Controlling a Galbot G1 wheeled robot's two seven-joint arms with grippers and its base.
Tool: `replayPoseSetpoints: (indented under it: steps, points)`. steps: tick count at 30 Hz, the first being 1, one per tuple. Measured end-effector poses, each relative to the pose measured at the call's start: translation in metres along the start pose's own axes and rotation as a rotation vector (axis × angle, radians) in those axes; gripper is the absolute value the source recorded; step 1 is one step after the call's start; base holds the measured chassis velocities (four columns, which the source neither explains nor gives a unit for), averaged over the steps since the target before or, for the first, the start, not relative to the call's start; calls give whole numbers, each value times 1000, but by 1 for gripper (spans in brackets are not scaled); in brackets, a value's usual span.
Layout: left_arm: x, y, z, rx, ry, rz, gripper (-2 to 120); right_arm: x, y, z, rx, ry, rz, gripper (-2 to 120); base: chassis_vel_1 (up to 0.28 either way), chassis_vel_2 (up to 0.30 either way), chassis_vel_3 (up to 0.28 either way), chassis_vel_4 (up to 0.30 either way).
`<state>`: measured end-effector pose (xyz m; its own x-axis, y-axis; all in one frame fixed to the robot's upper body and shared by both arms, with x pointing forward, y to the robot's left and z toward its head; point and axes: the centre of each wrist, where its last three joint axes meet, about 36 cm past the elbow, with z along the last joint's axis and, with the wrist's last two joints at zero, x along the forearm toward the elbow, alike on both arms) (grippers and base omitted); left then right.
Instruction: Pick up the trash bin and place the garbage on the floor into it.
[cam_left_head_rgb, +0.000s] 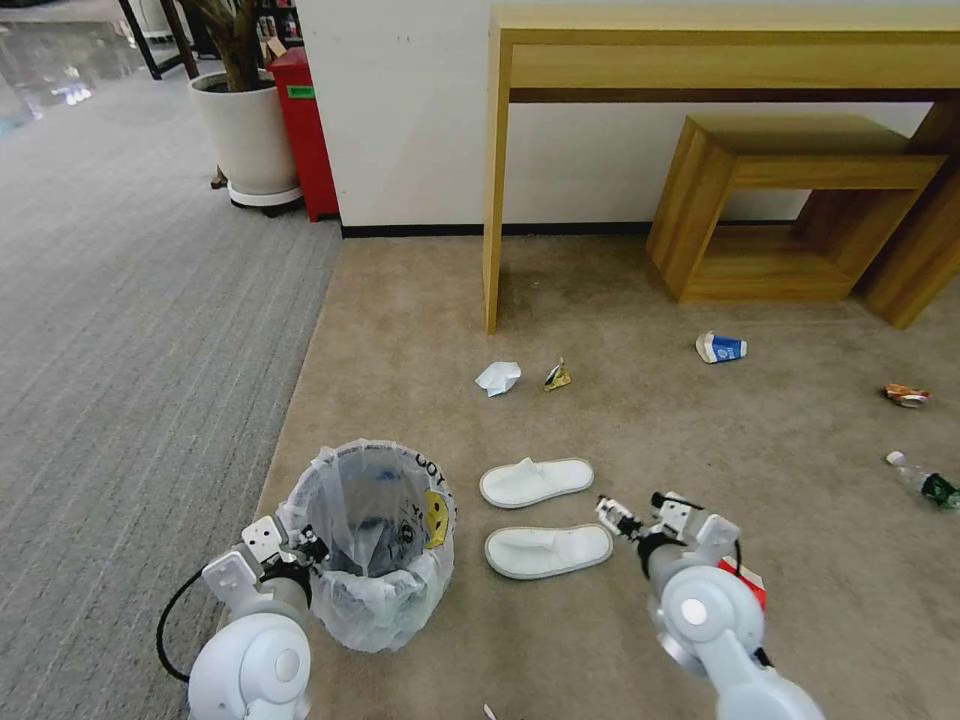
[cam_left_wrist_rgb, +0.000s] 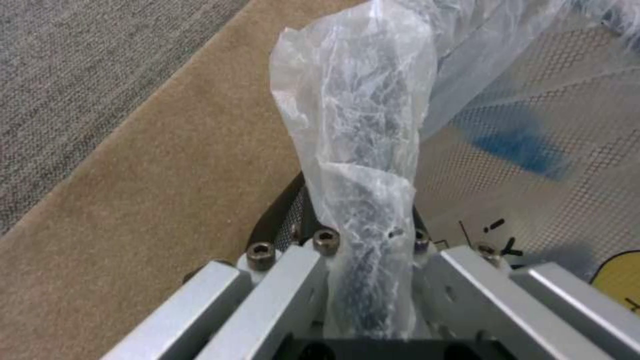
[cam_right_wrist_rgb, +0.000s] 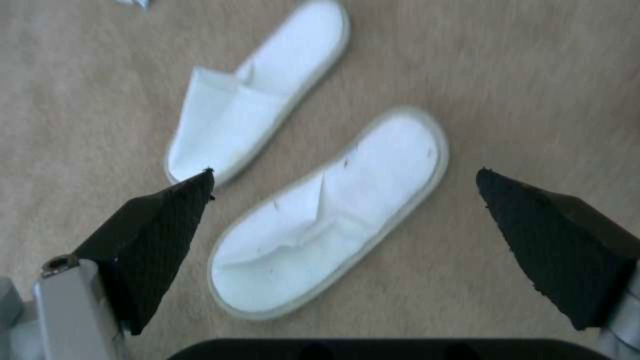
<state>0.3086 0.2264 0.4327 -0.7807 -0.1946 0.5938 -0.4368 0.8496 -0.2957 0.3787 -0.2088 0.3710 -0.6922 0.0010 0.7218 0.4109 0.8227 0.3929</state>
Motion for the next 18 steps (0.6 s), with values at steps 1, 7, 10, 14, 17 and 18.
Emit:
replayPoseSetpoints:
  steps: [1,7,10,14,17,18]
  points:
    - [0,1,0,1,-1,-2,1,-4,2,2,-9,10,6,100,0,0,0,0]
    - [1,4,-1,4,-3,-11,1,-34,14,13,-76,39,19,100,0,0,0,0]
    - [2,5,-1,4,-4,-12,1,-44,21,19,-94,54,14,100,0,0,0,0]
    - [3,6,-2,6,-9,-15,1,-55,29,30,-113,79,11,100,0,0,0,0]
    - [4,7,-3,8,-10,-17,1,-66,29,41,-122,98,29,100,0,0,0,0]
    - [4,7,-3,8,-10,-17,1,-69,29,45,-121,100,31,100,0,0,0,0]
